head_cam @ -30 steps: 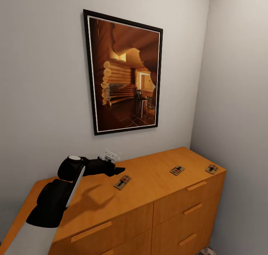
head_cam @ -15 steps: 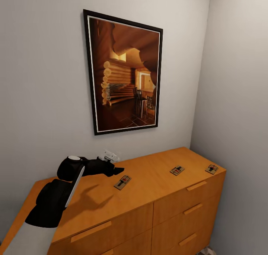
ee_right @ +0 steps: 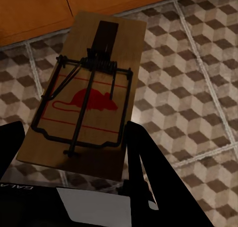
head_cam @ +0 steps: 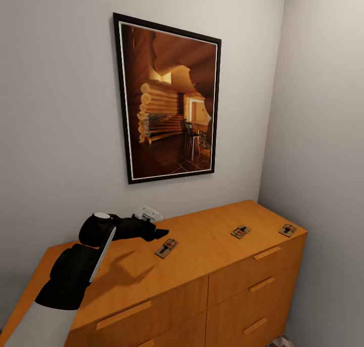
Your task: Take the four mousetraps from the cabinet in the bathroom and place them on the bathroom floor. Make sure all four end up on the same floor surface, and ensure that at least two of them are either under or directly next to the same bathroom sink.
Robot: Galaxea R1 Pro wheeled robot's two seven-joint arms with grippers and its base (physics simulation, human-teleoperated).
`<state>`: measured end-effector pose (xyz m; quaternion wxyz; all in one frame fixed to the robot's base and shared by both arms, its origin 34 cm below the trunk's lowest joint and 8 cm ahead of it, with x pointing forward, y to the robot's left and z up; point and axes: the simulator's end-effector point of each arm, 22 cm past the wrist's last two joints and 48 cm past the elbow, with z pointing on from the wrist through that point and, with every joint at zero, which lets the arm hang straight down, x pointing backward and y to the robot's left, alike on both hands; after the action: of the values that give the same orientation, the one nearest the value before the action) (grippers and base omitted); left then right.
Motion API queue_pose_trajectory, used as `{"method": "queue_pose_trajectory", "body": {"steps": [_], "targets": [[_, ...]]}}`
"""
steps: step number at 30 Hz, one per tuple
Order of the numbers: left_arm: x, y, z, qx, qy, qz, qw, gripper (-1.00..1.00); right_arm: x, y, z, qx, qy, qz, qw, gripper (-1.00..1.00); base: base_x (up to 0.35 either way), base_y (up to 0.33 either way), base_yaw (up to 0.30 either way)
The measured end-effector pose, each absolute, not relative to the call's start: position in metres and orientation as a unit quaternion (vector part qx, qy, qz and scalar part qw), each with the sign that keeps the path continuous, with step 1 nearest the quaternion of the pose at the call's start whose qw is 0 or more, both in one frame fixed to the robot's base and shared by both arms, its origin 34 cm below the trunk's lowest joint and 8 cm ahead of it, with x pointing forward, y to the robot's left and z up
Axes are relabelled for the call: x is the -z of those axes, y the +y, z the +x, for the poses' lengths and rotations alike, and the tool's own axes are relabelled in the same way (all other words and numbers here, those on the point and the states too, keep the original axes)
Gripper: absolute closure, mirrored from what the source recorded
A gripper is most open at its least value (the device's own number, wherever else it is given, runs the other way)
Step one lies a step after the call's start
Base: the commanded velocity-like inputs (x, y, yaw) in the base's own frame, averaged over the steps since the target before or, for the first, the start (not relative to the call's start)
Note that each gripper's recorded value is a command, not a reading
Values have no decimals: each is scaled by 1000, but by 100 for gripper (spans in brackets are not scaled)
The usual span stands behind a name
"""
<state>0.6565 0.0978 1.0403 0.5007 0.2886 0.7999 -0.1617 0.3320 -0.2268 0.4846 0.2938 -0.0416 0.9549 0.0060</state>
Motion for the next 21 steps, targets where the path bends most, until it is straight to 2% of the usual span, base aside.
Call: {"method": "queue_pose_trajectory", "body": {"steps": [21], "targets": [[-1029,93,657,149,803,301,491,-100,-483,-226,329,-7,956,-42,290,100,0,0,0]]}}
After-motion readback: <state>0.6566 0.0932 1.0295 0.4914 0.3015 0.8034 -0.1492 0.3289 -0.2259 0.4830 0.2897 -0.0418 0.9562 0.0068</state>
